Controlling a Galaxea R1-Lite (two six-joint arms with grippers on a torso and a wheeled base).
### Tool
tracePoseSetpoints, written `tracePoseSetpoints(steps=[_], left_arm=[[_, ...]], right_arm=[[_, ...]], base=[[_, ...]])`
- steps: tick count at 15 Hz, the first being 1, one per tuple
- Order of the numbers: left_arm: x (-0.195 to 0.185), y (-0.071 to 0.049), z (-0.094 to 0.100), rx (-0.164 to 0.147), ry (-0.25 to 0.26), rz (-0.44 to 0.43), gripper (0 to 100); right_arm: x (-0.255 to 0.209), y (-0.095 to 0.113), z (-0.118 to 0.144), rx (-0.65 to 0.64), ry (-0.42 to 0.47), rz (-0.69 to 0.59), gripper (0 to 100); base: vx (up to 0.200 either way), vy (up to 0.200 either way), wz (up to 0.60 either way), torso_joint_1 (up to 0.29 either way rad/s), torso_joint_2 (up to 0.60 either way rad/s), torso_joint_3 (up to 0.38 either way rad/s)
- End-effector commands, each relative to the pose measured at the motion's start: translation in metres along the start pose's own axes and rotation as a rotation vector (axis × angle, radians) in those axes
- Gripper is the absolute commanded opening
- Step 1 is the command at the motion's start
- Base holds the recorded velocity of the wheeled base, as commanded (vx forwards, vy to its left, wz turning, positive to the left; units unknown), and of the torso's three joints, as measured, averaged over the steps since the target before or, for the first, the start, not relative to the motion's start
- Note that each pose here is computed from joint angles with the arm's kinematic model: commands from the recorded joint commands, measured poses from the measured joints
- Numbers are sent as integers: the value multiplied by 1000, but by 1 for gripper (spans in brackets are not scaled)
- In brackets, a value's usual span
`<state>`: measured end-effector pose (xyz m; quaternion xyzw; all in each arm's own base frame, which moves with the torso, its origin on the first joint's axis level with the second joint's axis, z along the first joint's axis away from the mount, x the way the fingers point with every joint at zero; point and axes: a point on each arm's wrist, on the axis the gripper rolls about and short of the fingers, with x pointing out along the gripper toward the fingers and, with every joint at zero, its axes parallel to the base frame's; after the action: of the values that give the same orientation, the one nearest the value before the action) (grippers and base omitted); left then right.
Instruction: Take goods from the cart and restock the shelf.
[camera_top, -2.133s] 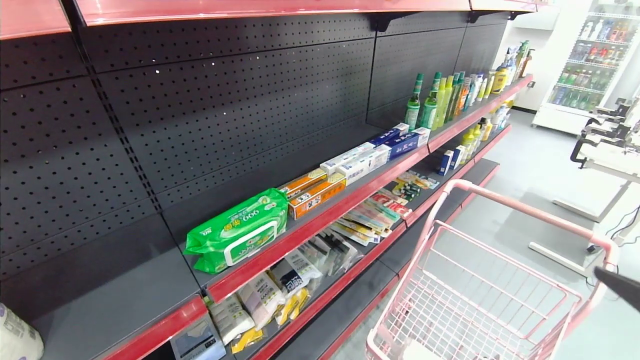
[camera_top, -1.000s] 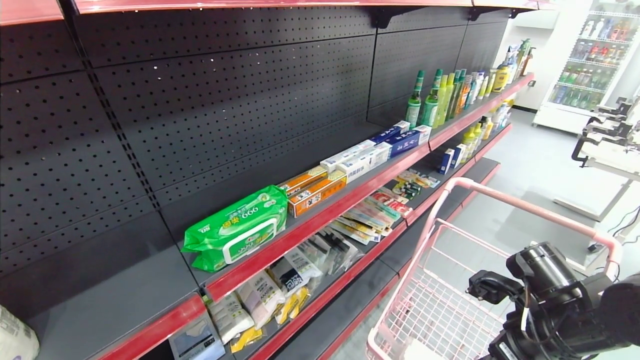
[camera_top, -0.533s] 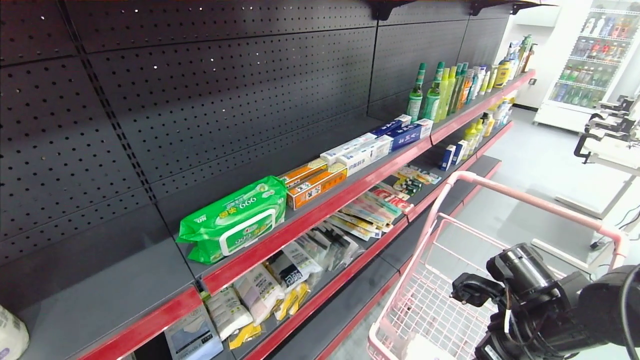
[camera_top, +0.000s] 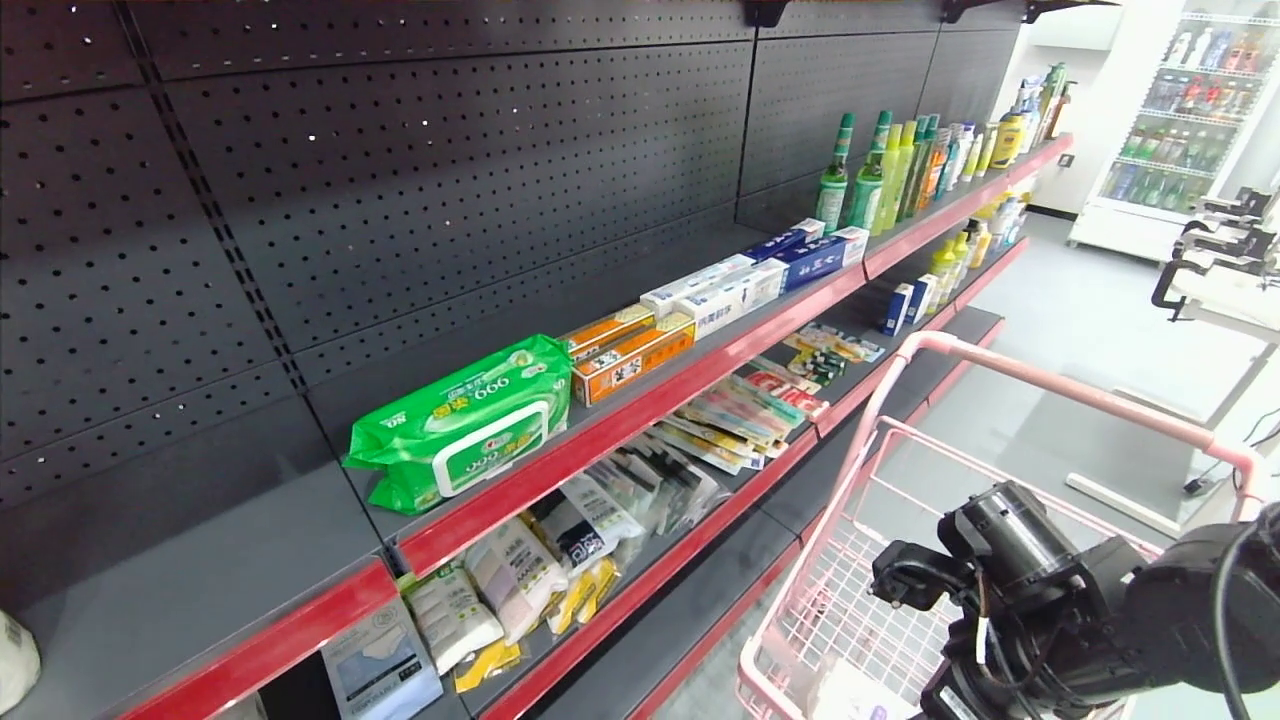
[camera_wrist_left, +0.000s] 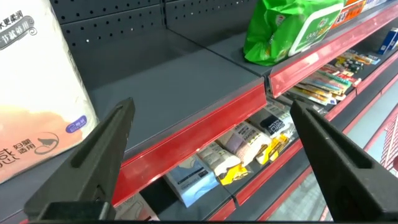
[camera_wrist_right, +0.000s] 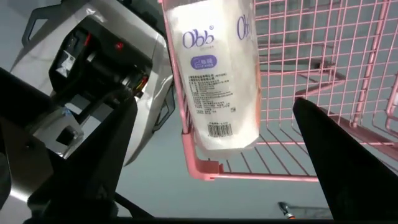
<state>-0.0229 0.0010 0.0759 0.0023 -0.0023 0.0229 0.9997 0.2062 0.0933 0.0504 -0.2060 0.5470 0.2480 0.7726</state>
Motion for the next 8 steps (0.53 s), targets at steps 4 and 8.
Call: tracePoseSetpoints(steps=[4,8], left_arm=[[0,0,0,1,0,0,100],[0,0,0,1,0,0,100]], right_arm=[[20,-12,18,27,25,-4,100],[28,-10,9,24,76,0,100]], base=[[0,0,0,0,0,0],[0,0,0,-135,322,182]])
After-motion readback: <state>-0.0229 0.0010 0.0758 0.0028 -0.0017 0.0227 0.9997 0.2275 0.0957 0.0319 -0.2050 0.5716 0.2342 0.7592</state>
